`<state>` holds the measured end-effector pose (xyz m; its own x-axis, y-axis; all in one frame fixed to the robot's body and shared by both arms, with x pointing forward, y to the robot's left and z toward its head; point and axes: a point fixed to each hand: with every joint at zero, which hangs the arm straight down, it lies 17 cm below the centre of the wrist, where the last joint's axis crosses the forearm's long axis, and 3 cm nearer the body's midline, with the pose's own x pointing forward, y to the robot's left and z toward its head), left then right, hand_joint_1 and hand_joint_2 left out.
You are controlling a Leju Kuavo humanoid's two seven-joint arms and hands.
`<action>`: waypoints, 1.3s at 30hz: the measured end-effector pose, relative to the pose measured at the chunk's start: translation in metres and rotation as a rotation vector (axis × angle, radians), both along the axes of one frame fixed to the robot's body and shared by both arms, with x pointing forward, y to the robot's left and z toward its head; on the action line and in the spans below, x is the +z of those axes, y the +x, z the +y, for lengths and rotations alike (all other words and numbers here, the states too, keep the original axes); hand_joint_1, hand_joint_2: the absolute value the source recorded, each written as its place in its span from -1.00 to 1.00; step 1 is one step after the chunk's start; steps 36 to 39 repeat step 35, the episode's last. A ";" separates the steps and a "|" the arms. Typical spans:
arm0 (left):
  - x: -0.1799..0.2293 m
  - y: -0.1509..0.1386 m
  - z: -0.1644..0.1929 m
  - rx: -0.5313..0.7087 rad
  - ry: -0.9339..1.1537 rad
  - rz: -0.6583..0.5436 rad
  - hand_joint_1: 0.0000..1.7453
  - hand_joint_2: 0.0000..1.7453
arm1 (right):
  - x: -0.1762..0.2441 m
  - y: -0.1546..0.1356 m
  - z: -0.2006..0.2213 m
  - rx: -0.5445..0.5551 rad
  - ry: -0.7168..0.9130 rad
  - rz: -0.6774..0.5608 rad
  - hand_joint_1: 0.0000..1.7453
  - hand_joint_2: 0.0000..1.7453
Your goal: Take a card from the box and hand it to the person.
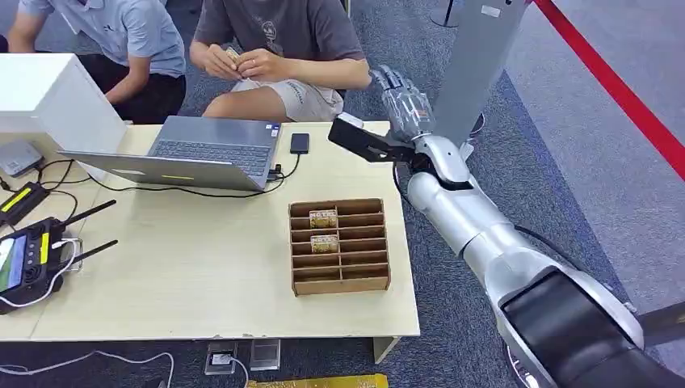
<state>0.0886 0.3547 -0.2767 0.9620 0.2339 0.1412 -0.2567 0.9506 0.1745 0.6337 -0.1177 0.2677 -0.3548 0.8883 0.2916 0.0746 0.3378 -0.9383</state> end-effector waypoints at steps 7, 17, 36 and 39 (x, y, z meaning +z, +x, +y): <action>0.000 -0.004 0.002 0.022 0.007 0.012 -1.00 1.00 | 0.015 -0.012 -0.008 -0.005 0.219 0.036 -1.00 1.00; -0.001 -0.012 0.005 0.048 0.018 0.036 -1.00 1.00 | 0.024 -0.076 -0.050 0.065 0.534 0.095 -1.00 1.00; -0.001 -0.009 0.007 0.068 0.035 0.034 -1.00 1.00 | -0.077 -0.202 0.002 0.314 0.742 0.342 -1.00 1.00; -0.001 -0.009 0.007 0.068 0.035 0.034 -1.00 1.00 | -0.077 -0.202 0.002 0.314 0.742 0.342 -1.00 1.00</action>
